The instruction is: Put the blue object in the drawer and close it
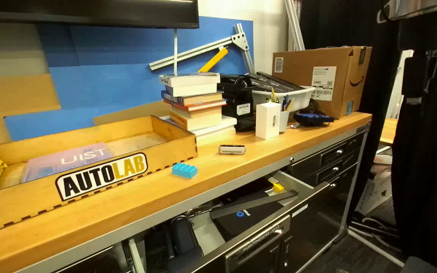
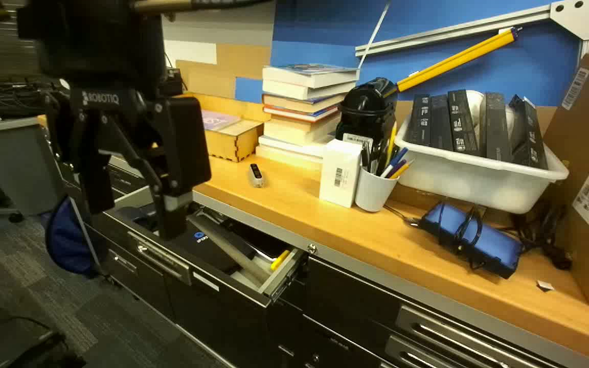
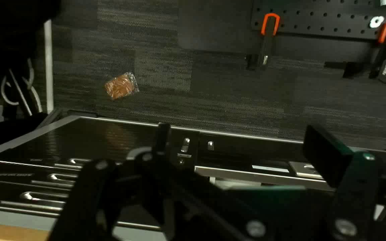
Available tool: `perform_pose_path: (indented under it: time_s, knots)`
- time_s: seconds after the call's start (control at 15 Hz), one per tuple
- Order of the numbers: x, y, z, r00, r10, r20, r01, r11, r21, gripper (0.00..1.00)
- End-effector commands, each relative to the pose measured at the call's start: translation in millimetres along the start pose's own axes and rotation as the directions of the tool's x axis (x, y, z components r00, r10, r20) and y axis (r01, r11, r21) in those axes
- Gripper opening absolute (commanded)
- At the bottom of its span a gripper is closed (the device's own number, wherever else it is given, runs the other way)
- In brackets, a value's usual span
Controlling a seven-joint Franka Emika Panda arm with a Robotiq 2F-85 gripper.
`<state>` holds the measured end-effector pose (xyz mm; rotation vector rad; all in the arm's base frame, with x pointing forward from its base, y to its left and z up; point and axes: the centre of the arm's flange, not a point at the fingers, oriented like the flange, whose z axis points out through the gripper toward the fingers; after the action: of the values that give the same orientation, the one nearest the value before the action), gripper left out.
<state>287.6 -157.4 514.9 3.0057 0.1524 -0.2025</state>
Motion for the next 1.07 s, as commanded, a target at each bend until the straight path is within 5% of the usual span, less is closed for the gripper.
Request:
perform_pose_path:
  time_s: [0.0, 0.33, 0.53, 1.0]
  knots:
    - [0, 1, -2, 1.000, 0.001, -0.005, -0.001, 1.000, -0.002, 1.00]
    - [-1, 2, -8, 1.000, 0.005, -0.018, -0.005, 1.000, -0.007, 1.00]
    - [48, -10, -7, 0.997, -0.075, -0.022, 0.075, 0.997, -0.005, 1.00]
    - [180, -126, 1, 0.960, -0.278, -0.040, 0.278, 0.961, 0.004, 1.00]
